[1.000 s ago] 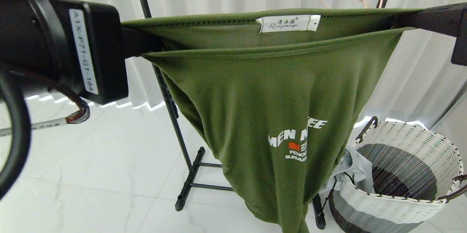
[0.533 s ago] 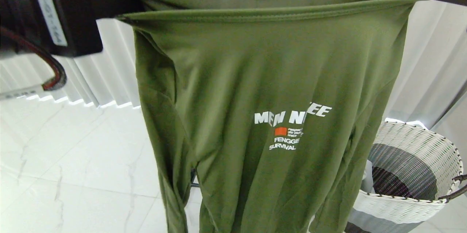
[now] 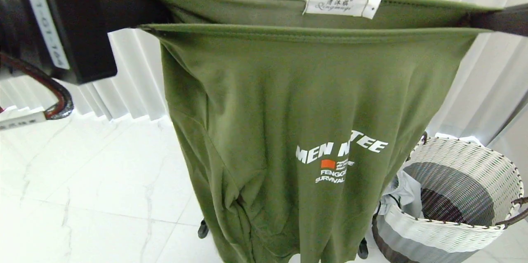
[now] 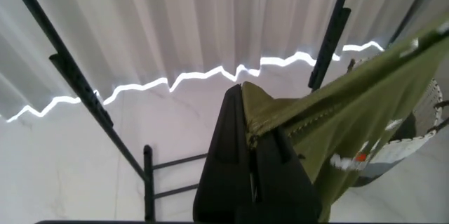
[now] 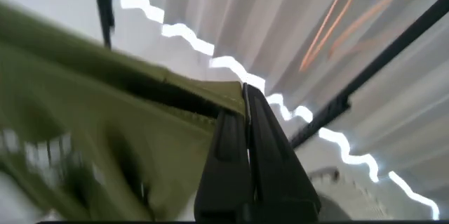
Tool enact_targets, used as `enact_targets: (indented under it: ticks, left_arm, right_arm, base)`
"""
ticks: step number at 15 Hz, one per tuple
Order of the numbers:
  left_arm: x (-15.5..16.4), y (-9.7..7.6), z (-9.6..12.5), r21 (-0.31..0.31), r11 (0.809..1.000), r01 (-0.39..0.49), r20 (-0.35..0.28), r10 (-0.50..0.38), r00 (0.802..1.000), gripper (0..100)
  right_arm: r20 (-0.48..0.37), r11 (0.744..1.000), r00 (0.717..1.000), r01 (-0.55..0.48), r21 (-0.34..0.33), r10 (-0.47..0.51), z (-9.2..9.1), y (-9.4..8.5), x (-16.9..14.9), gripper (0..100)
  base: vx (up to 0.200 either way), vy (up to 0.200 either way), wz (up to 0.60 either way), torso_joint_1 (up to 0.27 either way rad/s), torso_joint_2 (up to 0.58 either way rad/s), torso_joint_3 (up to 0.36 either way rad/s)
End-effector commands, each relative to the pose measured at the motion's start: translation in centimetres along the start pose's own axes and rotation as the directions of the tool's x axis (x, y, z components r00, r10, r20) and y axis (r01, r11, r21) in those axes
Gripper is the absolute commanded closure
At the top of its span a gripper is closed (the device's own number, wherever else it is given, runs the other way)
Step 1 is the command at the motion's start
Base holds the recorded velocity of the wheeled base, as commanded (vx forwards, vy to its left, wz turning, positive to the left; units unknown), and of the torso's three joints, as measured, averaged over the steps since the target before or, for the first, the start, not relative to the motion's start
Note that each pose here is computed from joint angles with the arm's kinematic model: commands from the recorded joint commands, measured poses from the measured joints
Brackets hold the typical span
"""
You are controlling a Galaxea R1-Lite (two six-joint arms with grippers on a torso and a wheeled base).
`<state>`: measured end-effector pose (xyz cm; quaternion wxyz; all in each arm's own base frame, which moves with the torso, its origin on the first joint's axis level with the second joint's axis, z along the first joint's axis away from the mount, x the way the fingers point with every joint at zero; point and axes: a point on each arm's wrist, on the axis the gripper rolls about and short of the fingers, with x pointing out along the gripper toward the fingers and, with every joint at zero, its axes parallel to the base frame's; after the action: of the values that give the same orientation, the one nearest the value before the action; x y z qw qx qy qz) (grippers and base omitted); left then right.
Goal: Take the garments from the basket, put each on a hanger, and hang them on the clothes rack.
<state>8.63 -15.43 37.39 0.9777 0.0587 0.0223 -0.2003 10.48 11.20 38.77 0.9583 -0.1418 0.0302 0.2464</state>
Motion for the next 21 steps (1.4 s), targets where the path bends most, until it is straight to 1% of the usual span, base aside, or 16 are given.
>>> enact_targets:
  ticks: [1,3,4,5,6,8,10,11,12,15,16,17,18,19,20,21]
  left_arm:
    - [0.7,-0.9,0.9,-0.019,1.000,0.008,0.020,-0.007,1.000,100]
    - [1.5,-2.2,2.1,-0.052,0.998,0.028,0.059,-0.024,0.998,100]
    - [2.1,-2.8,2.3,-0.059,0.998,0.028,0.066,-0.024,0.998,100]
    - [2.6,-3.3,2.3,-0.058,0.998,0.028,0.064,-0.024,0.998,100]
    - [2.9,-3.6,2.1,-0.056,0.998,0.028,0.062,-0.024,0.998,100]
    - [2.8,-3.5,2.0,-0.051,0.998,0.026,0.059,-0.023,0.998,100]
    - [2.3,-3.0,2.0,-0.052,0.998,0.021,0.059,-0.018,0.998,100]
    - [1.7,-2.3,2.0,-0.050,0.999,0.020,0.057,-0.017,0.998,100]
    - [0.9,-1.6,1.8,-0.041,0.999,0.020,0.044,-0.018,0.999,100]
    - [-1.8,1.1,1.0,0.004,1.000,0.022,-0.005,-0.022,1.000,100]
    - [-2.2,1.5,0.9,0.009,1.000,0.023,-0.011,-0.023,1.000,100]
    - [-3.3,2.4,0.5,0.017,0.999,0.028,-0.017,-0.027,0.999,100]
    - [-3.8,2.7,0.0,0.029,0.999,0.039,-0.022,-0.038,0.999,100]
    - [-4.6,2.7,-0.5,0.044,0.995,0.086,-0.020,-0.085,0.996,100]
    - [-5.4,2.4,-0.9,0.069,0.987,0.148,-0.016,-0.147,0.989,100]
    - [-5.8,2.3,-1.1,0.085,0.980,0.181,-0.015,-0.180,0.984,100]
  right_arm:
    - [-0.014,0.999,0.999,-0.031,-0.012,0.030,-0.9,-1.4,-4.5,100]
    - [-0.030,0.992,0.992,-0.123,-0.035,0.122,-1.8,-1.6,-7.1,100]
    - [-0.043,0.979,0.980,-0.197,-0.058,0.195,-2.3,-1.3,-7.9,100]
    - [-0.053,0.958,0.961,-0.275,-0.081,0.272,-2.5,-0.8,-8.2,100]
    - [-0.060,0.946,0.950,-0.311,-0.095,0.306,-2.6,-0.5,-8.3,100]
    - [-0.077,0.943,0.948,-0.316,-0.101,0.309,-2.7,-0.2,-7.8,100]
    - [-0.087,0.953,0.956,-0.288,-0.097,0.280,-2.6,-0.2,-7.5,100]
    - [-0.112,0.972,0.972,-0.218,-0.087,0.208,-2.6,-0.3,-6.6,100]
    - [-0.119,0.984,0.981,-0.162,-0.077,0.152,-2.3,-0.4,-5.6,100]
    - [-0.032,0.999,0.999,-0.043,-0.023,0.043,-0.5,0.2,-1.6,100]
    - [-0.014,0.999,0.999,-0.032,-0.016,0.032,-0.2,0.5,-0.8,100]
    - [0.039,1.000,0.999,-0.015,0.008,0.014,0.6,1.3,1.3,100]
    - [0.063,1.000,0.998,-0.013,0.012,0.012,0.9,1.7,2.3,100]
    - [0.089,1.000,0.996,-0.011,0.001,0.011,1.2,2.2,3.2,100]
    - [0.107,1.000,0.994,-0.009,-0.012,0.011,1.4,2.4,3.8,100]
    - [0.111,1.000,0.994,-0.008,-0.016,0.010,1.5,2.6,4.1,100]
  base:
    - [0.000,0.000,0.00,0.000,0.00,0.000]
    - [0.000,0.000,0.00,0.000,0.00,0.000]
    - [0.000,0.000,0.00,0.000,0.00,0.000]
    - [0.000,0.000,0.00,0.000,0.00,0.000]
    - [0.000,0.000,0.00,0.000,0.00,0.000]
    - [0.000,0.000,0.00,0.000,0.00,0.000]
    - [0.000,0.000,0.00,0.000,0.00,0.000]
    - [0.000,0.000,0.00,0.000,0.00,0.000]
    - [0.000,0.000,0.00,0.000,0.00,0.000]
    - [0.000,0.000,0.00,0.000,0.00,0.000]
    - [0.000,0.000,0.00,0.000,0.00,0.000]
    - [0.000,0.000,0.00,0.000,0.00,0.000]
    - [0.000,0.000,0.00,0.000,0.00,0.000]
    - [0.000,0.000,0.00,0.000,0.00,0.000]
    - [0.000,0.000,0.00,0.000,0.00,0.000]
    - [0.000,0.000,0.00,0.000,0.00,0.000]
